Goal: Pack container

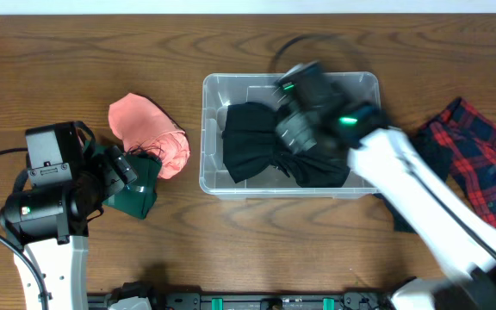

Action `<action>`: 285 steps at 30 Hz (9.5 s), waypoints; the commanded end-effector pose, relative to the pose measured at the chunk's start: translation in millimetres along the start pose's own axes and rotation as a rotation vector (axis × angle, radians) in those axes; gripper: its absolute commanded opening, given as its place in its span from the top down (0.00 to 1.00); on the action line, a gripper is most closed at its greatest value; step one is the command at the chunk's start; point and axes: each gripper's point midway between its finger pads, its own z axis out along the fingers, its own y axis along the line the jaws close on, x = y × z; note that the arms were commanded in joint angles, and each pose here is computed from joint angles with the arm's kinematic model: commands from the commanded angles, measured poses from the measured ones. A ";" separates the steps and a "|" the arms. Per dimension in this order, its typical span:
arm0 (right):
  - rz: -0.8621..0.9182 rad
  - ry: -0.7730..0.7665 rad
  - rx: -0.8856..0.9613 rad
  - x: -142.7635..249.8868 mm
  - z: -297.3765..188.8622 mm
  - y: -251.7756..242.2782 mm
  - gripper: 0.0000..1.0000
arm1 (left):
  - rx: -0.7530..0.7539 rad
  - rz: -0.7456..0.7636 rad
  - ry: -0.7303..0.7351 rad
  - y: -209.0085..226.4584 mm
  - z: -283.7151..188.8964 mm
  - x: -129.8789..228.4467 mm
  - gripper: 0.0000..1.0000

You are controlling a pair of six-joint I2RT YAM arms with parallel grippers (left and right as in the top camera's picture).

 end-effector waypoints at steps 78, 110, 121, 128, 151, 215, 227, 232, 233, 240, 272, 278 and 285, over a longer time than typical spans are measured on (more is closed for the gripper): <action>-0.009 0.181 -0.298 89.0 26.6 -13.0 0.01 | -0.006 -0.015 -0.019 1.2 -4.6 -5.7 0.02; 0.512 0.784 0.503 294.7 98.4 -254.2 0.01 | -0.006 -0.015 -0.019 1.2 -4.6 -5.7 0.02; 0.594 0.902 0.395 348.3 122.5 -239.7 0.01 | -0.006 -0.015 -0.019 1.2 -4.6 -5.7 0.02; 0.648 0.901 0.349 361.3 133.1 -236.3 0.28 | -0.006 -0.015 -0.019 1.2 -4.6 -5.7 0.02; 0.400 0.130 0.327 82.8 -24.0 -231.2 0.99 | -0.006 -0.015 -0.019 1.1 -4.6 -5.7 0.02; 0.091 0.609 -0.511 150.8 107.1 178.0 0.60 | -0.006 -0.015 -0.019 1.1 -4.6 -5.7 0.02; 0.241 0.285 -0.314 39.6 55.4 42.6 0.49 | -0.008 -0.014 -0.016 1.2 -3.7 -5.7 0.02; 0.245 0.088 -0.189 12.8 3.3 -18.4 0.31 | -0.063 -0.013 0.040 7.1 12.0 -4.6 0.02; 0.249 0.059 -0.167 10.7 -6.9 -28.9 0.28 | -0.077 -0.019 0.067 9.1 18.7 -3.8 0.02; 0.274 0.065 -0.082 29.2 -31.5 -68.7 0.26 | -0.234 -0.291 0.273 43.2 62.7 15.0 0.02; 0.326 0.166 -0.009 58.9 -25.3 -98.5 0.26 | 0.349 -0.309 0.375 1.5 135.8 32.2 0.94; 0.364 0.134 0.028 59.4 -35.9 -114.2 0.26 | 0.510 -0.153 0.060 -33.4 40.1 -20.0 0.94; 0.601 0.068 0.222 74.3 -69.6 -166.1 0.24 | 0.736 0.035 -0.099 -114.9 -58.2 -31.9 0.94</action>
